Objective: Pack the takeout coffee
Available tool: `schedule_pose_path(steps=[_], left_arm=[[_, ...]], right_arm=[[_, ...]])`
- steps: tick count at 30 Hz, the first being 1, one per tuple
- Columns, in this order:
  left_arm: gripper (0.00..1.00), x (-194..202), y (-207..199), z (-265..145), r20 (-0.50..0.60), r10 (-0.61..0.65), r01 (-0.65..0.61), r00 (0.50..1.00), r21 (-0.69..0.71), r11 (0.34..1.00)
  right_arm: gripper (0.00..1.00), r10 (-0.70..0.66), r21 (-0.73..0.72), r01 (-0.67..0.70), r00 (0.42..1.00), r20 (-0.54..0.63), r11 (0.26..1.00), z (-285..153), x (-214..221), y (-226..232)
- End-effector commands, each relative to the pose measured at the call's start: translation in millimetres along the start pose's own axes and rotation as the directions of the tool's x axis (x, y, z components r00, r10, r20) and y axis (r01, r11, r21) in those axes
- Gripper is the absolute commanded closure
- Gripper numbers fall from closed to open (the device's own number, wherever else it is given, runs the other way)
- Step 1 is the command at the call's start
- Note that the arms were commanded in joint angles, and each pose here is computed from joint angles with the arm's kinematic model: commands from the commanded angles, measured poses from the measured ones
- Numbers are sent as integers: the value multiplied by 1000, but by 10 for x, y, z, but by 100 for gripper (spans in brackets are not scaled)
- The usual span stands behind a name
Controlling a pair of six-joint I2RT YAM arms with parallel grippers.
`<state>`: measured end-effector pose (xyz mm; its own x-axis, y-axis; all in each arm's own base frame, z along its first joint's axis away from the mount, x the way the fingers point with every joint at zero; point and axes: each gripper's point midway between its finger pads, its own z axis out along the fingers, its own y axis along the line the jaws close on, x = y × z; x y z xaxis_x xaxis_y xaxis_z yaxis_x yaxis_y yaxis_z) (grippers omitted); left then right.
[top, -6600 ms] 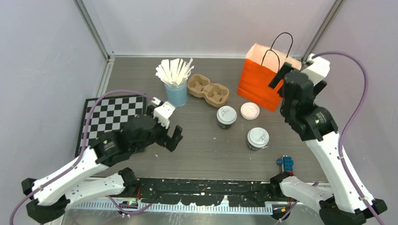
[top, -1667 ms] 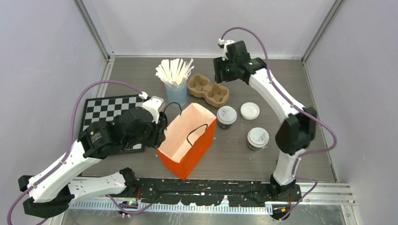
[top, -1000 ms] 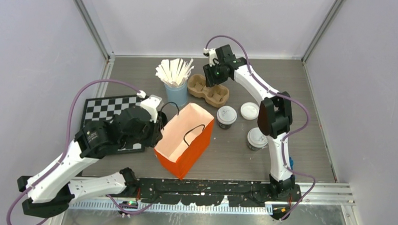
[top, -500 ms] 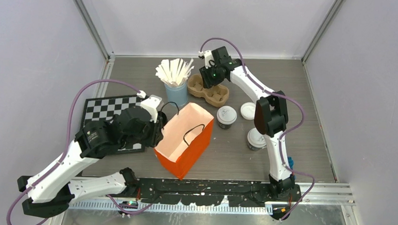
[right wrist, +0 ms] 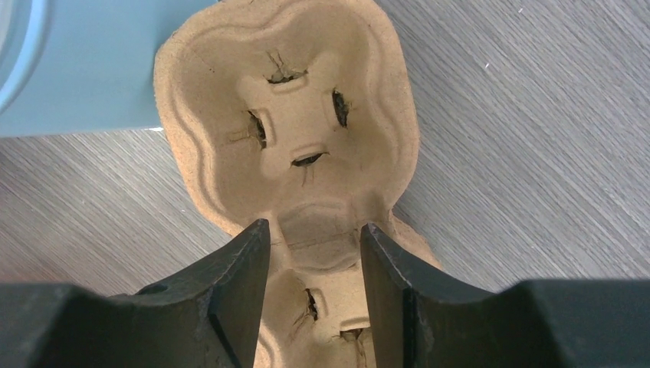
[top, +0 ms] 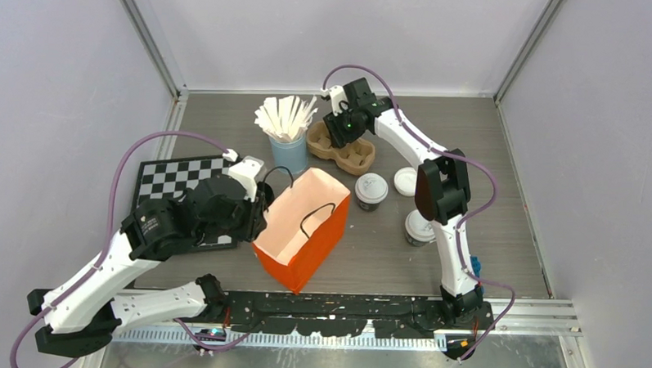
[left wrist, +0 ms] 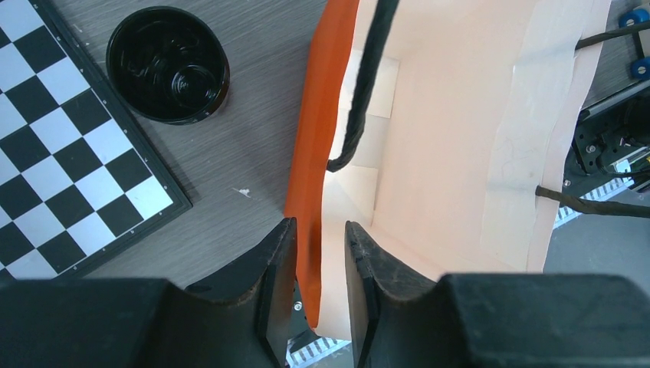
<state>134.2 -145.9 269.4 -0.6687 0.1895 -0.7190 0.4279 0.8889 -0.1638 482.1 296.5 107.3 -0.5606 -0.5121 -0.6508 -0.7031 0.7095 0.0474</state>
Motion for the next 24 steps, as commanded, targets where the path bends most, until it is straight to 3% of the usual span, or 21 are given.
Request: schedule_pose_path(steps=[1,7,16,24], left_arm=[[69,-68,-13,-24,43,-23,22,999,13,1000],[68,-70,-7,-26,43,-22,22,999,10,1000],[68,-84,-5,-24,48,-25,24,999,7,1000],[68,-161,-64,-1,75,-36,34,997,29,999]], right_arm=[[47,-44,13,44,999,13,999,-27,-78,-9],[50,-59,3,59,998,-5,998,-4,-17,0],[66,-76,35,76,997,13,997,-84,-88,-47],[69,-73,66,68,995,72,995,-359,-287,-67]])
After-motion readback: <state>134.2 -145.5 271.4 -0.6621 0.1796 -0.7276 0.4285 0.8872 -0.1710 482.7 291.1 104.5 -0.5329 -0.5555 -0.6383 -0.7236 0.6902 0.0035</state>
